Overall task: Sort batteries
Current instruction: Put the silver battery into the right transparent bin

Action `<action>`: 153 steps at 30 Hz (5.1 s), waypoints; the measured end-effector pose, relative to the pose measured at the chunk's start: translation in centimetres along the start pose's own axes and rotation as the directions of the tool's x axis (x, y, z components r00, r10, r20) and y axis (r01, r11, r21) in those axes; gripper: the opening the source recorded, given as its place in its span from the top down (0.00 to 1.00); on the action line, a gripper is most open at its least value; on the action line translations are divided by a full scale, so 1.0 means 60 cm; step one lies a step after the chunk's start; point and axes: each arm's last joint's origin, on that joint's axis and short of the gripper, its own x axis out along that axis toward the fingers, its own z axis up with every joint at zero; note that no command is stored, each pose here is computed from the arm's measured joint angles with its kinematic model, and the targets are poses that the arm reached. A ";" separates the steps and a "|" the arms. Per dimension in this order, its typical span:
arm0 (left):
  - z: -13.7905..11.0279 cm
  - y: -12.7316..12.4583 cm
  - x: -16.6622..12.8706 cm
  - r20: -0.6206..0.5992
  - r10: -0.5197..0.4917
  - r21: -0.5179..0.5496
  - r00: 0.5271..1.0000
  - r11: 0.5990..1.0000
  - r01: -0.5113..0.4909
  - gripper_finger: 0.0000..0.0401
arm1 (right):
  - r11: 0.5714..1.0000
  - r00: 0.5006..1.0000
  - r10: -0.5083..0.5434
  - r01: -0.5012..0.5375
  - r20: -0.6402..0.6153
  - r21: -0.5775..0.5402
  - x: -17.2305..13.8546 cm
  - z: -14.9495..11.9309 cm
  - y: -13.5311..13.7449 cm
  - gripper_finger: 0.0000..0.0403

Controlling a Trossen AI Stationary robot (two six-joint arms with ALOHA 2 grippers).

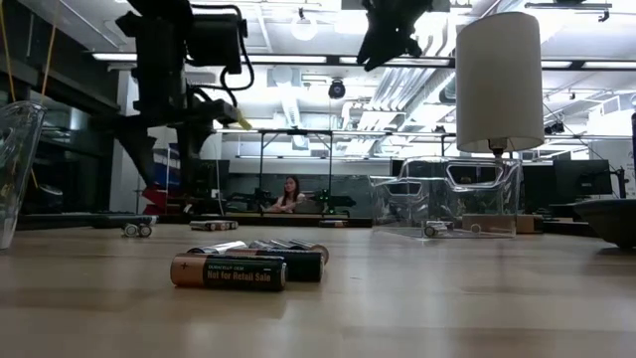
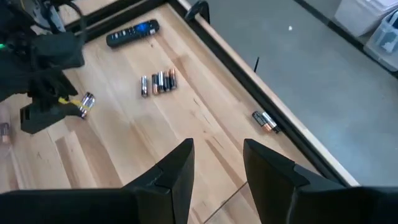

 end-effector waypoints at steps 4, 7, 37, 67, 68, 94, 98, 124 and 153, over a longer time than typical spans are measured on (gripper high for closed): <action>-0.015 0.011 0.020 0.005 0.057 -0.089 0.998 0.994 -0.056 0.44 | 1.000 1.000 0.006 -0.006 -0.012 0.005 0.020 0.001 0.000 0.67; -0.017 0.015 0.035 0.016 0.033 -0.157 0.999 0.987 -0.031 0.46 | 1.000 1.000 0.008 -0.008 -0.010 0.003 0.025 0.002 0.001 0.67; -0.019 0.026 0.068 0.025 0.014 -0.349 1.000 0.937 -0.004 0.51 | 1.000 1.000 0.012 -0.012 0.022 -0.001 0.025 0.008 -0.001 0.67; -0.016 0.016 0.122 -0.068 0.096 -0.268 0.993 0.957 -0.111 0.87 | 0.993 1.000 -0.001 0.003 0.015 -0.117 0.026 0.008 -0.010 0.67; -0.016 0.016 0.120 -0.063 0.086 -0.258 0.994 0.961 -0.099 0.92 | 0.994 1.000 -0.005 0.007 0.012 -0.113 0.026 0.008 -0.014 0.67; 0.181 -0.183 -0.037 0.324 -0.683 0.633 0.655 0.670 0.386 0.93 | 0.995 0.915 0.094 -0.101 0.392 -0.004 -0.114 0.043 -0.021 0.67; 0.207 -0.242 -0.029 0.273 -0.762 0.753 0.587 0.549 0.363 0.93 | 0.995 0.898 0.083 -0.101 0.433 0.018 -0.121 0.048 -0.021 0.67; 0.208 -0.293 -0.025 -0.114 -0.468 0.844 0.876 0.419 0.334 0.40 | 0.999 0.872 0.036 -0.021 0.488 -0.038 -0.125 0.056 -0.023 0.67; -0.002 -0.114 -0.002 0.147 -0.090 -0.058 0.985 0.993 0.100 0.47 | 0.998 0.926 -0.052 0.037 0.375 0.048 -0.115 0.042 -0.072 0.67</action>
